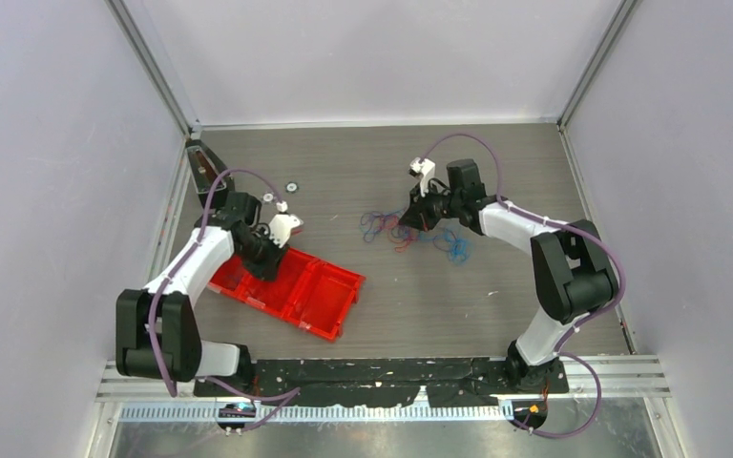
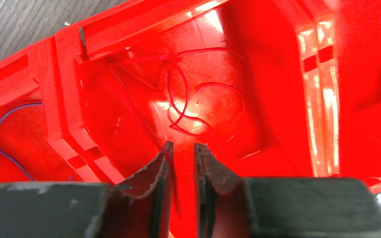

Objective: Untangle the cables

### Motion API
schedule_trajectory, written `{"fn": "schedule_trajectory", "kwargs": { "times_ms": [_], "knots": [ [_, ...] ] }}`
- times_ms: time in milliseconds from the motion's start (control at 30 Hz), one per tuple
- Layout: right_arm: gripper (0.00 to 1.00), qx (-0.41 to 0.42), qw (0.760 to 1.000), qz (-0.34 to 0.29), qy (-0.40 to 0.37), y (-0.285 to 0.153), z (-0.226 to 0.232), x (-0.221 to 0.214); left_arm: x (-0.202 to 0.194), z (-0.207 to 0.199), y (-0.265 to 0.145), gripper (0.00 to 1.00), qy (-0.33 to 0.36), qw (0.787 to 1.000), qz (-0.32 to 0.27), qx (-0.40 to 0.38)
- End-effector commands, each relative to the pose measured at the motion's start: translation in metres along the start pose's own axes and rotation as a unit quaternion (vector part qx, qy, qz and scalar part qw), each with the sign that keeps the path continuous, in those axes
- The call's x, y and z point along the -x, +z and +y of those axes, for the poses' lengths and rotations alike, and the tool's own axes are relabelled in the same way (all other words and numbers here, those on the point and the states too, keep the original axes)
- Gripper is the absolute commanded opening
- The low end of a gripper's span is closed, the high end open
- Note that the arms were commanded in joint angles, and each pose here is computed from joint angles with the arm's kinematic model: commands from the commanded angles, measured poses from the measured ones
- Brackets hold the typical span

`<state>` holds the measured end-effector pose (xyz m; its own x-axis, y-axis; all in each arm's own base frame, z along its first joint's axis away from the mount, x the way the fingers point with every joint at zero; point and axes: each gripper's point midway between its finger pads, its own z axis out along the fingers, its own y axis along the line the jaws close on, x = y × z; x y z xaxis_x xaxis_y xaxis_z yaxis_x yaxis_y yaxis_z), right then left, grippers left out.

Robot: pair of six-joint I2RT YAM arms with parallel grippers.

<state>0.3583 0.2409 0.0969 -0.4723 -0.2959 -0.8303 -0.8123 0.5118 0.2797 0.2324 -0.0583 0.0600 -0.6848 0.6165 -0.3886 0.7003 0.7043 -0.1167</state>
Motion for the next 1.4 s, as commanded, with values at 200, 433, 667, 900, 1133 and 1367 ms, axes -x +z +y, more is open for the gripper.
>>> {"fn": "schedule_trajectory", "kwargs": {
  "times_ms": [200,433,667,900,1133,1367],
  "knots": [
    [0.06,0.006,0.997,-0.030,-0.068,-0.024,0.011,0.045,0.030,-0.026,-0.076,0.68,0.068,0.996,-0.048,-0.012],
    [0.05,0.014,0.997,-0.022,-0.076,-0.036,0.015,0.046,0.106,-0.036,-0.117,0.74,0.104,0.972,-0.209,-0.009],
    [0.06,0.000,0.998,0.055,-0.020,-0.042,-0.002,0.009,0.185,-0.038,-0.102,0.74,0.105,0.961,-0.254,-0.036],
    [0.08,-0.006,0.996,0.094,-0.005,-0.046,-0.002,-0.021,0.235,-0.048,-0.025,0.70,0.073,0.975,-0.191,-0.084],
    [0.16,-0.007,0.990,0.134,0.031,-0.053,0.000,-0.047,0.264,-0.059,0.031,0.67,-0.013,0.978,-0.147,-0.147],
    [0.49,0.016,0.992,0.104,0.067,-0.077,0.007,-0.029,0.281,-0.072,0.044,0.66,-0.034,0.970,-0.153,-0.185]
  ]
}}
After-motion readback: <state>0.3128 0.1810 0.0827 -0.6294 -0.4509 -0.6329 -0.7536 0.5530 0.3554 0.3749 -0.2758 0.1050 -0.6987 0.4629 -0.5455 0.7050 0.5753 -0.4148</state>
